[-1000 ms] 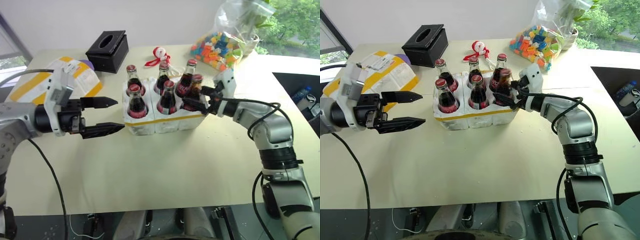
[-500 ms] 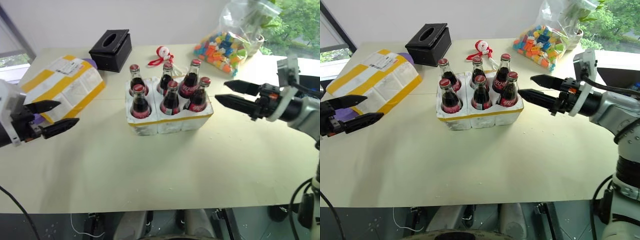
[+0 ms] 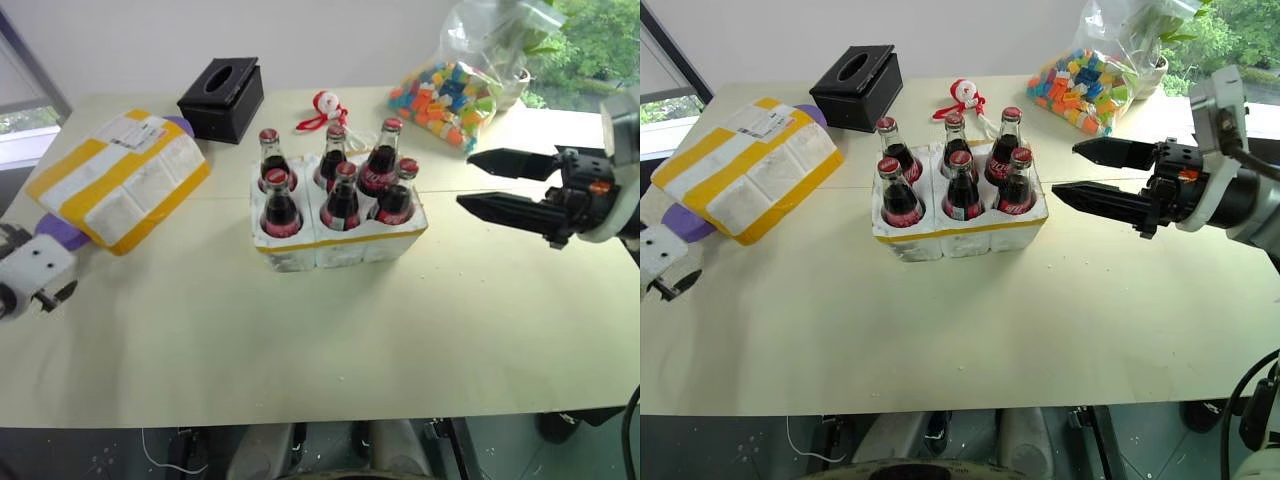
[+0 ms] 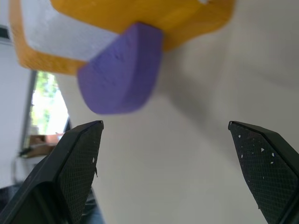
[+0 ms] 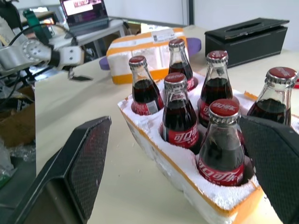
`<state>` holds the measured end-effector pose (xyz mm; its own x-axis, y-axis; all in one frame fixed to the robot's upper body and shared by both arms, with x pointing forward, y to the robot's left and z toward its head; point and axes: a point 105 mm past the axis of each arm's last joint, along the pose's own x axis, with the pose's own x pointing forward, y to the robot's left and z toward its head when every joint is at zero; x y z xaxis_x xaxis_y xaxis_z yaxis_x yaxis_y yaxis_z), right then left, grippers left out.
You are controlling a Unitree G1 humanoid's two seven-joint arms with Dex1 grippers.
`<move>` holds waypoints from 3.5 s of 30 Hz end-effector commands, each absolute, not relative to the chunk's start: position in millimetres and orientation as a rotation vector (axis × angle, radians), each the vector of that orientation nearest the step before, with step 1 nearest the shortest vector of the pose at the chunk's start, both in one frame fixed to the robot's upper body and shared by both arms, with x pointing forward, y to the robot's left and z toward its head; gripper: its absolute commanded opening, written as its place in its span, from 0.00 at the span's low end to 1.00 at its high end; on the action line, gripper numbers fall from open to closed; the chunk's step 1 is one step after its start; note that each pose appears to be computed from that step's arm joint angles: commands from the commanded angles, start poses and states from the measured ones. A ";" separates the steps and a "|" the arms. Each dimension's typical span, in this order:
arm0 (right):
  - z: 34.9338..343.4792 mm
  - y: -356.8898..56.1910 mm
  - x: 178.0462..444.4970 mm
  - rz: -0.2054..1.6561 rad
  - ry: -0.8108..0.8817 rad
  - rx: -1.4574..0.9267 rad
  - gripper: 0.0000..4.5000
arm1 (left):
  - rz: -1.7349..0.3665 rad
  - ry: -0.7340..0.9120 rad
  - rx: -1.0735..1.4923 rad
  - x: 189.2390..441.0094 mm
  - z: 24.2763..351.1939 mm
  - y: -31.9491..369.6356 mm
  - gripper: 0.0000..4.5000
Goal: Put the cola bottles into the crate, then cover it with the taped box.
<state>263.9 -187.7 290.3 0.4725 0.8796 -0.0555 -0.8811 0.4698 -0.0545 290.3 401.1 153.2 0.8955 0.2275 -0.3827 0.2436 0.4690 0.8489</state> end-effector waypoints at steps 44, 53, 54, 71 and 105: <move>277.3 -241.4 265.8 0.815 0.065 -0.175 1.00 | -0.287 -0.009 0.760 376.7 266.8 310.4 0.10; 269.6 -239.4 266.9 0.814 0.067 -0.137 1.00 | -0.446 -0.191 0.878 362.1 335.3 255.5 0.10; 269.3 -239.7 267.3 0.811 0.067 -0.136 1.00 | -0.471 -0.204 0.912 359.4 336.5 248.9 0.10; 267.9 -240.8 275.0 0.790 0.047 -0.086 1.00 | -0.682 -0.286 1.427 324.0 321.9 185.2 0.10; 270.2 -240.9 279.9 0.794 0.035 -0.084 1.00 | -0.545 -0.354 1.562 327.3 270.4 167.0 0.99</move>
<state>281.3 -239.8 259.3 0.6954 0.7128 -0.0919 -0.7172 0.6964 -0.0260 331.1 167.3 265.4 0.8332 -0.5329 -0.1479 0.1251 -0.0789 0.9890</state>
